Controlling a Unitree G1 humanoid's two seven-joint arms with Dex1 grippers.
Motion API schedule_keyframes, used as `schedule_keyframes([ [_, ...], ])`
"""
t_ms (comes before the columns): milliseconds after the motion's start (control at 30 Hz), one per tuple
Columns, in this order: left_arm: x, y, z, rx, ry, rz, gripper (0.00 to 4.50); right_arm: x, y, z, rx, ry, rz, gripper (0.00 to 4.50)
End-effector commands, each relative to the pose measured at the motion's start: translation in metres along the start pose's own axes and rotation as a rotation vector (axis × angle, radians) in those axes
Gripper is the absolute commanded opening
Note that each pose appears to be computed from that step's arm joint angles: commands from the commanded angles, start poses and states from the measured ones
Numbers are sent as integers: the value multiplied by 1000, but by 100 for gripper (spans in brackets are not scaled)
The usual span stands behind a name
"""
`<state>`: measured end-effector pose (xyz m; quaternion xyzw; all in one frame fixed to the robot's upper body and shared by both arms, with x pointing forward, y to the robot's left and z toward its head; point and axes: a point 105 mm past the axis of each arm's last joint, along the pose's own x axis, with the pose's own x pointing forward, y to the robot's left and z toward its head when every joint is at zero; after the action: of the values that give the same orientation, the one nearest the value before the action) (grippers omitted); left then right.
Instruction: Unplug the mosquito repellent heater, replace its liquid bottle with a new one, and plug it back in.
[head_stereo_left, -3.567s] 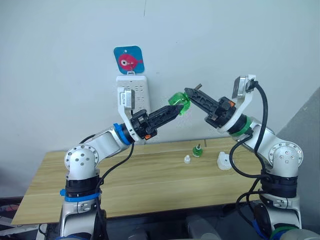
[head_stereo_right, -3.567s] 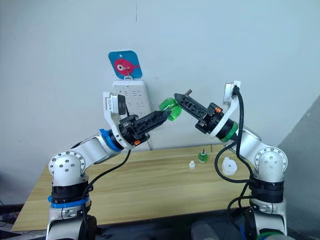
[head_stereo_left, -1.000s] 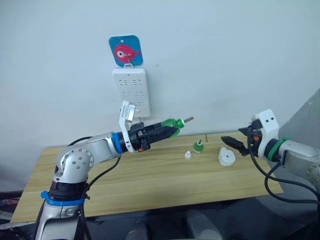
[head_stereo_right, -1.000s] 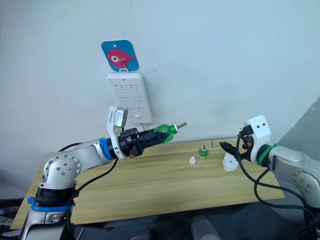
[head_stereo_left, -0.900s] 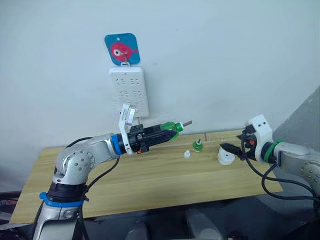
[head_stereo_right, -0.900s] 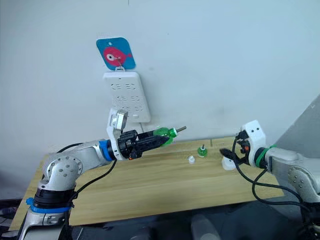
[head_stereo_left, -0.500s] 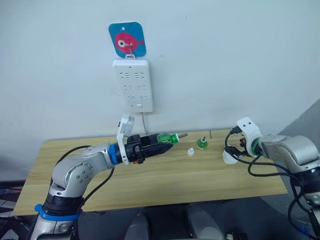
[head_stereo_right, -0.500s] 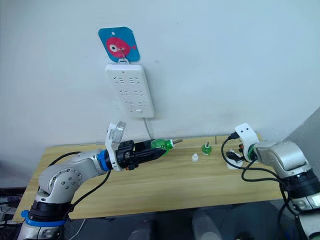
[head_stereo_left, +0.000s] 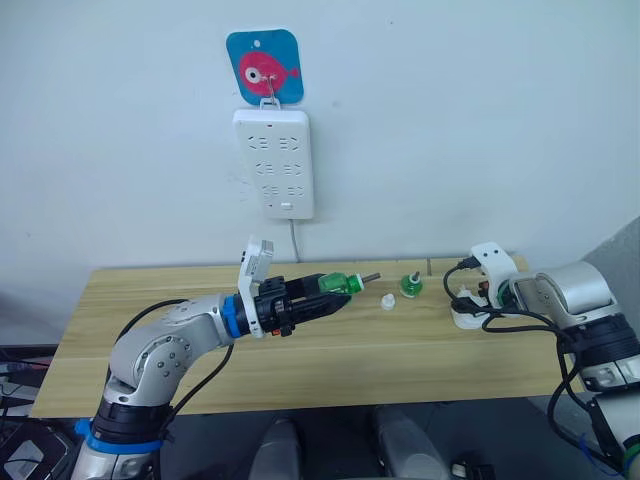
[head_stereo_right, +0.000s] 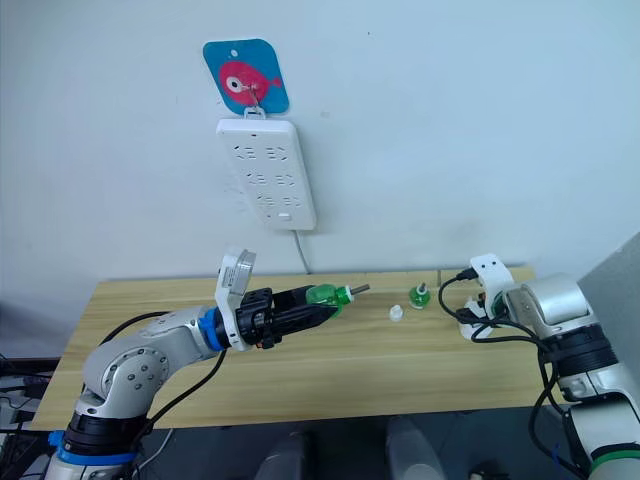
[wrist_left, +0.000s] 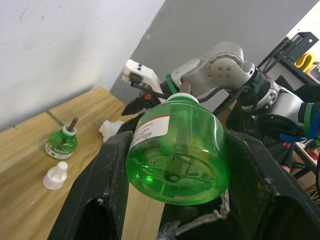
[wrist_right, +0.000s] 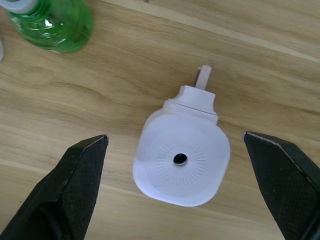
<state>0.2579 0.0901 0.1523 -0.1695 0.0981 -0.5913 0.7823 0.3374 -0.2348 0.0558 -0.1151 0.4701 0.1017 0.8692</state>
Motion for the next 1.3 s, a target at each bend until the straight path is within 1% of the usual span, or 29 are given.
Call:
schedule_keyframes([
  [33,3,-9,3,42,-10,-29,239,-1,-8,1,28,-2,-22,450],
  [400,2,-10,1,39,-14,-15,239,15,-11,0,97,36,-23,450],
  [600,0,-10,-1,37,-14,-8,239,18,-10,-3,108,52,-13,450],
  [700,0,-10,-1,37,-16,-6,239,19,-8,-3,114,54,-7,393],
  [767,0,-10,-1,37,-17,-5,239,19,-7,-4,124,54,-3,322],
  [800,0,-10,-1,37,-18,-4,239,19,-7,-4,127,55,0,301],
  [933,0,-7,-2,36,-18,-2,239,15,-6,-5,144,57,13,301],
  [1033,0,-6,-2,35,-17,-3,239,7,-8,-3,150,36,26,301],
  [1167,-1,-5,0,35,-13,-15,239,-16,-12,6,170,-29,66,301],
  [1233,-3,-3,5,32,-8,-35,239,-43,-6,18,159,-132,169,301],
  [1300,-3,-2,11,32,2,-66,239,-78,16,29,115,-230,369,301],
])
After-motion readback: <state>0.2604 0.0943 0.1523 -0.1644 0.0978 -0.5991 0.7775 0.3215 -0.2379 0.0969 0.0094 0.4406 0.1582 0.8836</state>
